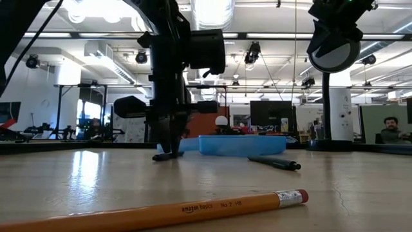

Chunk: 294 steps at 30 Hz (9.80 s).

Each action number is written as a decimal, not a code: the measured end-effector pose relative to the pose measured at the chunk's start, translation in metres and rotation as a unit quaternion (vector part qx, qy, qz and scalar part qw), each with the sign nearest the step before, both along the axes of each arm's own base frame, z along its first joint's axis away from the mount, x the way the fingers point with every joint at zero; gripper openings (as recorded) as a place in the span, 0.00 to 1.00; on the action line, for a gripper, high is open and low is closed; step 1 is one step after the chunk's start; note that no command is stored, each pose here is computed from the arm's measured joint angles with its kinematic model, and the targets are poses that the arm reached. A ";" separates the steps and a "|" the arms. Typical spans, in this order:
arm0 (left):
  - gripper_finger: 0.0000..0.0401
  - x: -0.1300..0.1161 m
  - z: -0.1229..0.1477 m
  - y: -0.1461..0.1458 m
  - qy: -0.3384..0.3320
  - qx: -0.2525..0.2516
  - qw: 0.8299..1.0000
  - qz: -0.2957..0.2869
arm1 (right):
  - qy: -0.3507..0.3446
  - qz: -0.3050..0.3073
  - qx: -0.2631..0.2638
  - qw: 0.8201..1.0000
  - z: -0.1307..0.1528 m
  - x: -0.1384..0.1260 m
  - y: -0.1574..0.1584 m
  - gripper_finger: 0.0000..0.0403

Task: Pick & place school supplies into a supply box
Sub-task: Put the black pen into the blue supply box, then put the orange pencil into the blue supply box

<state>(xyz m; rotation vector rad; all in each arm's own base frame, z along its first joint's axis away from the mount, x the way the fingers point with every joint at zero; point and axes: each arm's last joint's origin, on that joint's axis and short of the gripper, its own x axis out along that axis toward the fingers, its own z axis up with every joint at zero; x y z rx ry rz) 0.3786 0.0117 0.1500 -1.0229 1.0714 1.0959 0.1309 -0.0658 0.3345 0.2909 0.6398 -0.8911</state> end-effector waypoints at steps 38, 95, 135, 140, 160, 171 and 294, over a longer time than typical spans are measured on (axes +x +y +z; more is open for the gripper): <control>0.18 0.107 0.056 0.099 -0.100 0.098 0.964 -0.227 | -0.020 -0.016 0.011 1.000 0.003 -0.011 0.005 0.56; 0.33 -0.016 0.043 -0.291 -0.119 0.026 0.871 -0.476 | 0.005 0.036 0.033 0.999 -0.001 -0.011 0.009 0.56; 0.01 -0.016 0.000 -0.268 0.019 -0.024 0.898 -0.439 | 0.013 0.019 0.018 1.000 -0.002 -0.011 0.007 0.56; 0.00 -0.011 0.010 -0.246 0.029 0.043 0.910 -0.411 | 0.014 0.017 0.016 1.000 -0.002 -0.011 0.007 0.56; 0.00 -0.001 0.044 -0.162 0.038 0.159 0.954 -0.252 | 0.023 0.027 0.010 0.999 -0.002 -0.012 0.007 0.56; 0.00 -0.056 0.030 -0.149 -0.070 0.057 0.974 0.210 | 0.025 0.033 0.004 0.999 -0.001 -0.011 0.007 0.56; 0.00 -0.106 -0.016 -0.129 -0.185 -0.096 0.951 0.227 | 0.170 0.622 0.042 0.763 -0.077 0.219 0.031 0.56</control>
